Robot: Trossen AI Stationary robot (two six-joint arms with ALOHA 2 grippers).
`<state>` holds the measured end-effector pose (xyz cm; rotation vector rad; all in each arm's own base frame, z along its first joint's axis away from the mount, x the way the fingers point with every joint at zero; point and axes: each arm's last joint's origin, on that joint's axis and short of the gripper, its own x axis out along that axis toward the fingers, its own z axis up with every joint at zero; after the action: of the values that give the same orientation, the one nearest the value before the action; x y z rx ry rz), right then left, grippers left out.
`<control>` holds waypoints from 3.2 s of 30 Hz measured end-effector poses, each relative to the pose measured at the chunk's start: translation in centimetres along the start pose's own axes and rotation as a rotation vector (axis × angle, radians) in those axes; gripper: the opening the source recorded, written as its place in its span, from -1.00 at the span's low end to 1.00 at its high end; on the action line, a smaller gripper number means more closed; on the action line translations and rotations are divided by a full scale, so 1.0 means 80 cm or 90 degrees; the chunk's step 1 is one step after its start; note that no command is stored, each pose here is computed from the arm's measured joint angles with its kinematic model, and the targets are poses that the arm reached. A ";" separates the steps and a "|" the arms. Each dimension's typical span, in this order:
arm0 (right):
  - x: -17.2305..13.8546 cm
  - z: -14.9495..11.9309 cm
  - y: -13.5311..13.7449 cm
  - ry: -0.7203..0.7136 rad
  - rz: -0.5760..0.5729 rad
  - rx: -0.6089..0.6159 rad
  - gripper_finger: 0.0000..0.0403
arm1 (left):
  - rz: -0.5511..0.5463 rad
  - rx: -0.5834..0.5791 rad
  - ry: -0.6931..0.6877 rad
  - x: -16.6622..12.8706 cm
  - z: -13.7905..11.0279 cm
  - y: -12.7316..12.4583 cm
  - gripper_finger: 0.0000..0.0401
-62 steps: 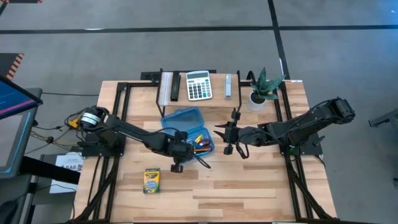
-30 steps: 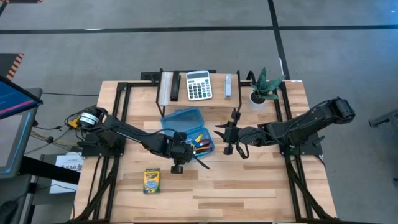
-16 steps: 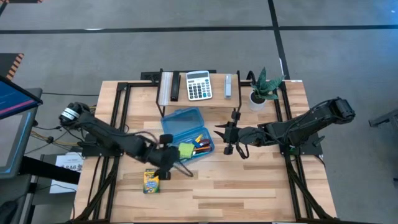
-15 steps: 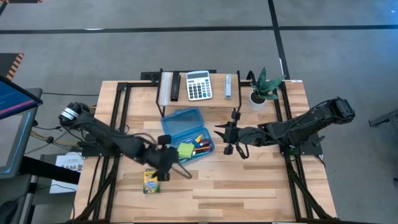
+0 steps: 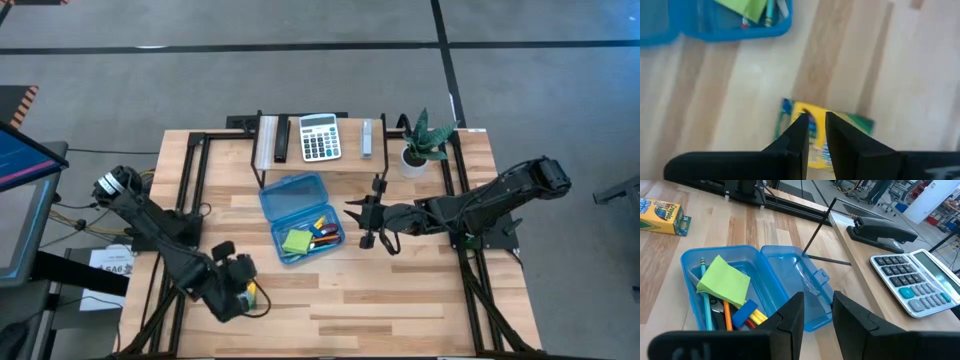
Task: Pack school essentials
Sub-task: Put the yellow crayon box into the supply box
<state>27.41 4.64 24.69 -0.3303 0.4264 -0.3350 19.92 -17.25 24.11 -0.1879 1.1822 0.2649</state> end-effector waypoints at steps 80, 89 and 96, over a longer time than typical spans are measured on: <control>0.000 0.002 0.000 -0.010 -0.001 -0.008 -0.41 | 0.218 -0.492 0.180 0.097 -0.058 -0.001 0.97; 0.000 0.002 0.000 -0.011 -0.001 0.001 -0.41 | 0.150 -0.408 0.189 0.101 -0.053 -0.009 0.97; 0.000 0.002 0.000 -0.011 -0.001 0.009 -0.41 | 0.106 -0.383 0.176 0.104 -0.051 -0.014 0.97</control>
<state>27.49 4.66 24.85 -0.3196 0.4068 -0.3368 19.61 -18.61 14.90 -0.6698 1.3677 0.7595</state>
